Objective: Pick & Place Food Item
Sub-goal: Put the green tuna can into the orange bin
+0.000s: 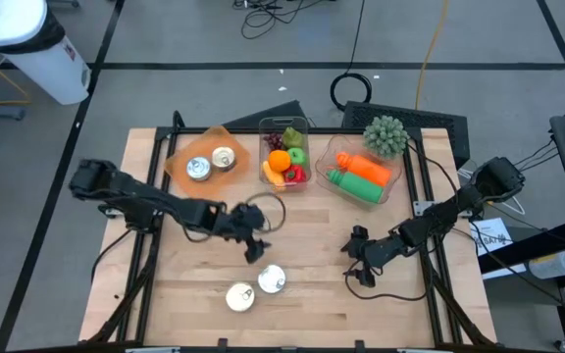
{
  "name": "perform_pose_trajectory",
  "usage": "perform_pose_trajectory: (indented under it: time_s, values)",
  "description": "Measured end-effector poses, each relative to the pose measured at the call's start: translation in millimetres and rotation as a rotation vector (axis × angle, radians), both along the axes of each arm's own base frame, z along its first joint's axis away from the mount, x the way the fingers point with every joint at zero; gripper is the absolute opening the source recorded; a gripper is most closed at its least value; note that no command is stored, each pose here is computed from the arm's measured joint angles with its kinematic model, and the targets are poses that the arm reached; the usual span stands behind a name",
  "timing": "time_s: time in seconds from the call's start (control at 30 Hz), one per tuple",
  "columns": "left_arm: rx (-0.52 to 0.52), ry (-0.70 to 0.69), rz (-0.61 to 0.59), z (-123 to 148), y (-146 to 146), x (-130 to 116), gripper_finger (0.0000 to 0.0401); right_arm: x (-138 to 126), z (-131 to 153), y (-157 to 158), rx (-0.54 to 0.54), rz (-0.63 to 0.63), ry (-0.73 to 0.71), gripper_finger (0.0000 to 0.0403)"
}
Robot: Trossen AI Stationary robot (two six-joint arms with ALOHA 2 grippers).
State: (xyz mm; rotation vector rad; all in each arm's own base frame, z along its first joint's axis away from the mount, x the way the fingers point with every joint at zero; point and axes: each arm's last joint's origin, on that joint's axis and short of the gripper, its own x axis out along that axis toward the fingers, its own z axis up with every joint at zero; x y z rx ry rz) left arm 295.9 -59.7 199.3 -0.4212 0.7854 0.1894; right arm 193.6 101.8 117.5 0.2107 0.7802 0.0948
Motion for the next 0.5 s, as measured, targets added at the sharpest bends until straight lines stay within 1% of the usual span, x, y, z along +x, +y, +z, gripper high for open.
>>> perform_pose_trajectory:
  time_s: [0.1,0.2,0.4,0.5]
  values:
    - [-0.031,0.045,-0.055,-18.1,-15.9,5.1,0.0335,0.0,0.0,0.0,0.0,-0.001,0.0,0.0348]
    - [-0.036,0.094,-0.097,-31.7,-29.5,7.9,0.0329,0.0,0.0,0.0,0.0,-0.001,-0.001,0.0348]
    - [-0.01,0.121,-0.163,-42.2,-48.4,13.5,0.0316,0.5,0.6,0.2,0.001,-0.002,-0.009,0.0348]
    - [0.016,0.165,-0.141,-49.1,-48.4,11.4,0.031,0.7,0.8,0.2,0.002,-0.003,-0.011,0.0348]
